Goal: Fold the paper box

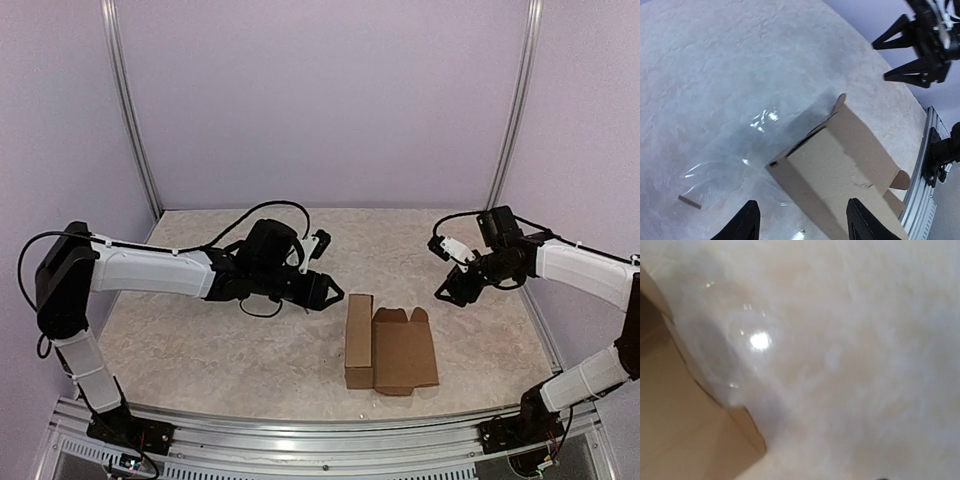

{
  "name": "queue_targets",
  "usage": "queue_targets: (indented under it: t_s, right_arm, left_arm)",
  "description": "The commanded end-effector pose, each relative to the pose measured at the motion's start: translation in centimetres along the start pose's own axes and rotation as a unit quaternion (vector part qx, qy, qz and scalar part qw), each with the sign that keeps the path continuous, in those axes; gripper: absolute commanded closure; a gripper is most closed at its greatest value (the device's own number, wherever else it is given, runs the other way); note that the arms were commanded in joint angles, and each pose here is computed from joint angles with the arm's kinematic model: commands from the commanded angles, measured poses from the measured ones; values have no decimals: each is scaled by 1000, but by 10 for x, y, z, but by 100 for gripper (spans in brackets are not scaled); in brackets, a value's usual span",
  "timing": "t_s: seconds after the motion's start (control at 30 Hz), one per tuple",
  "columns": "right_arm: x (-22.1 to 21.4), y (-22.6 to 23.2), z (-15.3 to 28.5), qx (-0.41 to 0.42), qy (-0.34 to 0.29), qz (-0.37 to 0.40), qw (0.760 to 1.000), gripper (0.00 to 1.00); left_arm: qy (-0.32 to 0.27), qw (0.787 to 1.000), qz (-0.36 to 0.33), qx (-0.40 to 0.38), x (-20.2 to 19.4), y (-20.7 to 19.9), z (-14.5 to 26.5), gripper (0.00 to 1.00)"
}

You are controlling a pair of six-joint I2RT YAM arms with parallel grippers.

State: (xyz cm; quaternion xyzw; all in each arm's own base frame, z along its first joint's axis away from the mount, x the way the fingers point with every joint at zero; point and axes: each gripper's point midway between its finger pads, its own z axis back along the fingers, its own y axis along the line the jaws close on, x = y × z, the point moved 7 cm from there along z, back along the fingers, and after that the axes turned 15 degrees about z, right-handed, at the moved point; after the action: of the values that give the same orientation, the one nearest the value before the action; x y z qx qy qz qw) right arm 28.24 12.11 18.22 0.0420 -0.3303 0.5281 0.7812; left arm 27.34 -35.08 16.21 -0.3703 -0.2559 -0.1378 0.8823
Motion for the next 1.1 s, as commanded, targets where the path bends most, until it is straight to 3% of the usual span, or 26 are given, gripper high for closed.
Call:
queue_targets:
  t_s: [0.0, 0.3, 0.7, 0.93, 1.07]
  right_arm:
    - [-25, 9, -12, 101, -19, -116, 988, 36]
    - [-33, 8, -26, 156, -29, -151, 976, 35]
    - [-47, 8, -46, 170, 13, -167, 971, 34]
    - [-54, 8, -56, 177, 41, -176, 967, 32]
    - [-54, 8, -55, 175, 41, -173, 968, 31]
  left_arm:
    - [-20, 994, -102, -17, 12, -46, 17, 43]
    - [63, 989, -130, -27, -25, -53, -6, 65]
    - [83, 985, -144, -46, -38, -61, -24, 66]
    - [101, 984, -147, -14, -48, -52, -36, 67]
    - [75, 984, -162, -10, -42, -63, -26, 67]
